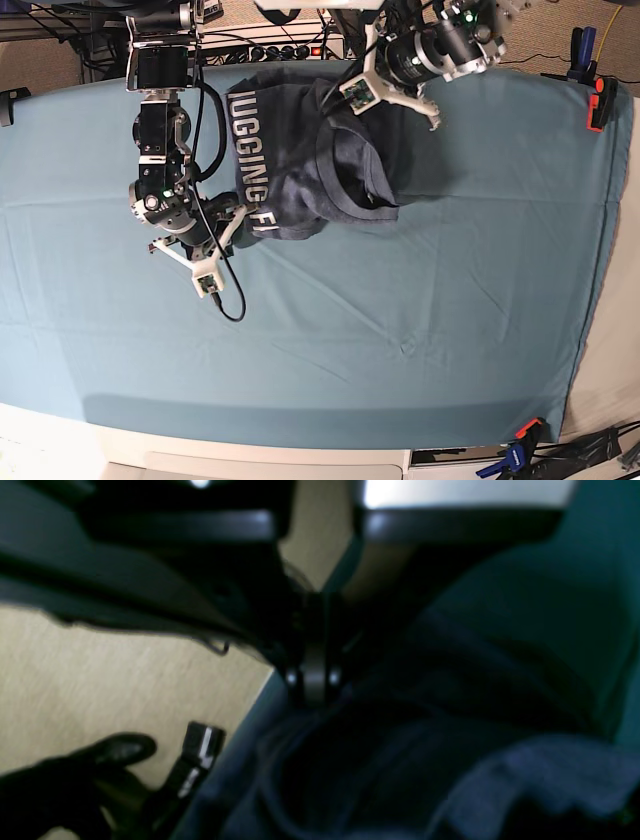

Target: Fold the T-shirt properly

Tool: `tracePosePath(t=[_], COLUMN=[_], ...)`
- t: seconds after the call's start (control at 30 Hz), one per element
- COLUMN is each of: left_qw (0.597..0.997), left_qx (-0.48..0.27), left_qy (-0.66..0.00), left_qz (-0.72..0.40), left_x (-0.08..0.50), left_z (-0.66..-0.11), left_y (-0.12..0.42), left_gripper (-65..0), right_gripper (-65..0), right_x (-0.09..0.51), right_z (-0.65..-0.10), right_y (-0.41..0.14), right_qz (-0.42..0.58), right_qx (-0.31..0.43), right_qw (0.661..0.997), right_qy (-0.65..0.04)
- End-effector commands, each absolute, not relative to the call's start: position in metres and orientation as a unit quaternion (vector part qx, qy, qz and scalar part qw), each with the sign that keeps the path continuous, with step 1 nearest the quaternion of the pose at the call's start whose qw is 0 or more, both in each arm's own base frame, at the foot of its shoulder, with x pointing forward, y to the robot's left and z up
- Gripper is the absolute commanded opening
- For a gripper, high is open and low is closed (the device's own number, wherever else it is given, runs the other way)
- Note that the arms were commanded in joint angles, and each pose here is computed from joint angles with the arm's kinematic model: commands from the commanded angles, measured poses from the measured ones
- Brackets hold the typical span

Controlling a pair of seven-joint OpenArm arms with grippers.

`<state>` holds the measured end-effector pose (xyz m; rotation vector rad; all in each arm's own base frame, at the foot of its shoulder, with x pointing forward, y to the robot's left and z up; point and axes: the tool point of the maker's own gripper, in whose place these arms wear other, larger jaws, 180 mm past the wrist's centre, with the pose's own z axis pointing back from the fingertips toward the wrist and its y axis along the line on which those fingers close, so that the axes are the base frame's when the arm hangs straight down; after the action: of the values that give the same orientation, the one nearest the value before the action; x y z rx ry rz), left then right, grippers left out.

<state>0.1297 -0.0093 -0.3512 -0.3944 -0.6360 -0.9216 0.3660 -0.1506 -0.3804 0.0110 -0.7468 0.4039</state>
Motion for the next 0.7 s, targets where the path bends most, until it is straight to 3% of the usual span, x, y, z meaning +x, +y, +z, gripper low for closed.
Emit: tracePosePath(t=[0.0,0.37,0.67], left_qw=[0.823,0.842,0.842], left_qx=[-0.179,-0.162,-0.166], left_qy=[-0.299,-0.241,-0.243], left_qz=[-0.449,-0.455,-0.452], left_x=[0.126,0.104,0.105], left_z=[-0.349,-0.384,-0.386], left_y=[-0.005,0.013,0.011], left_gripper=[-65.0,-65.0,-65.0], right_gripper=[-65.0,-65.0,-65.0], right_x=[0.379,0.379,0.379], right_z=[-0.363,-0.363,-0.362], right_y=[-0.15,-0.15,-0.149], right_qz=[0.194,0.194,0.194], right_qx=[0.005,0.006,0.006], right_qw=[0.9,0.899,0.899], right_qy=[-0.391,-0.391,-0.393])
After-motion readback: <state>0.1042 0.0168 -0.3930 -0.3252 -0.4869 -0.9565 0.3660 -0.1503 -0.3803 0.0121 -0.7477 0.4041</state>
